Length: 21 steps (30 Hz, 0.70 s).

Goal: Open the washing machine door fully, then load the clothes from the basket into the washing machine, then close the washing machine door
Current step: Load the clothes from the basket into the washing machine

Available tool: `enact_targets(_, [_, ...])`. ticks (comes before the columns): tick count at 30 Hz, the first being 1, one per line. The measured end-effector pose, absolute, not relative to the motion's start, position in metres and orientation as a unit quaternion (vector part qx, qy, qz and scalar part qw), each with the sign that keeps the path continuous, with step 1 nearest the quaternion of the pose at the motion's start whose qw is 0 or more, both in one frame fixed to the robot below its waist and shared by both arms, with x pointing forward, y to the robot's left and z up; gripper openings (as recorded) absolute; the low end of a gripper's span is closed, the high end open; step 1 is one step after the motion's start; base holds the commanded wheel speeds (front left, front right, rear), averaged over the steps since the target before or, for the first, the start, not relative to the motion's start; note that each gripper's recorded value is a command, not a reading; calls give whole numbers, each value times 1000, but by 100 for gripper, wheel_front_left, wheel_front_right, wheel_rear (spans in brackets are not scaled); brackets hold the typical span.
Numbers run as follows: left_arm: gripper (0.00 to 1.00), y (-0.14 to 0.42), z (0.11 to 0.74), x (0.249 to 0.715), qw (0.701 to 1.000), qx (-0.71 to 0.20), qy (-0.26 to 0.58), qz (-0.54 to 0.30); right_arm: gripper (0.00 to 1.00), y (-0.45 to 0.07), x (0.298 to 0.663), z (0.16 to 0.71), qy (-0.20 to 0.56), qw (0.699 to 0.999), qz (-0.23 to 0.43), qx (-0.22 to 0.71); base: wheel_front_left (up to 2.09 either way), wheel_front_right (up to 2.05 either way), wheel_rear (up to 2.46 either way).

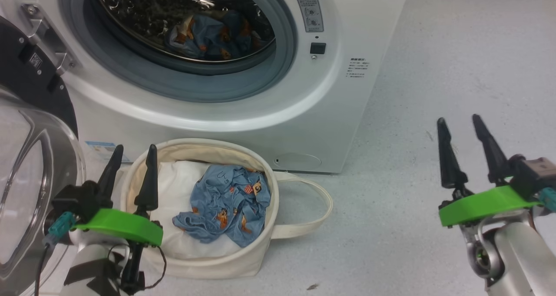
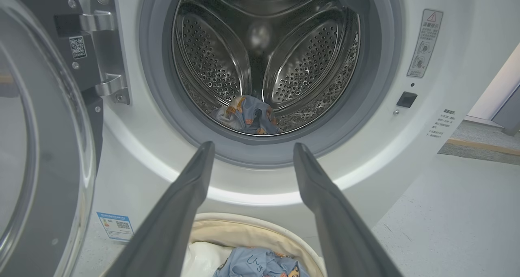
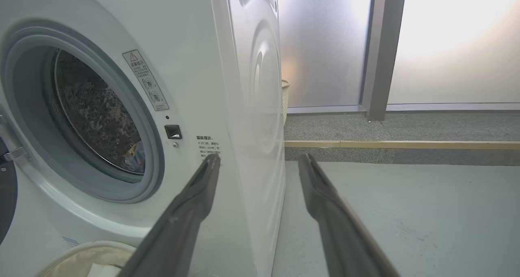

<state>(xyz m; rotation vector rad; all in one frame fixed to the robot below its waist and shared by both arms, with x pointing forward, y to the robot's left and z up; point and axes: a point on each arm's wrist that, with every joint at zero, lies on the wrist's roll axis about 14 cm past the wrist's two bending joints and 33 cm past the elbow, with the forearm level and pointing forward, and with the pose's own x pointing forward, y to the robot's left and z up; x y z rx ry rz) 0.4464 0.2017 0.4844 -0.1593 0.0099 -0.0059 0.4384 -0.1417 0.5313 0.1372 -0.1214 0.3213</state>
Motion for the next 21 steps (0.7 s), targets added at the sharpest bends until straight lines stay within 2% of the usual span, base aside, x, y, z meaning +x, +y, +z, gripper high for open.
enact_targets(15, [100,197,478,452,997,-82,11,-7,100,-164,439,527,-60,988,126,66,0,0,0])
enact_targets(21, [100,192,455,456,996,-78,45,-13,100,-174,444,517,-49,990,109,67,0,0,0])
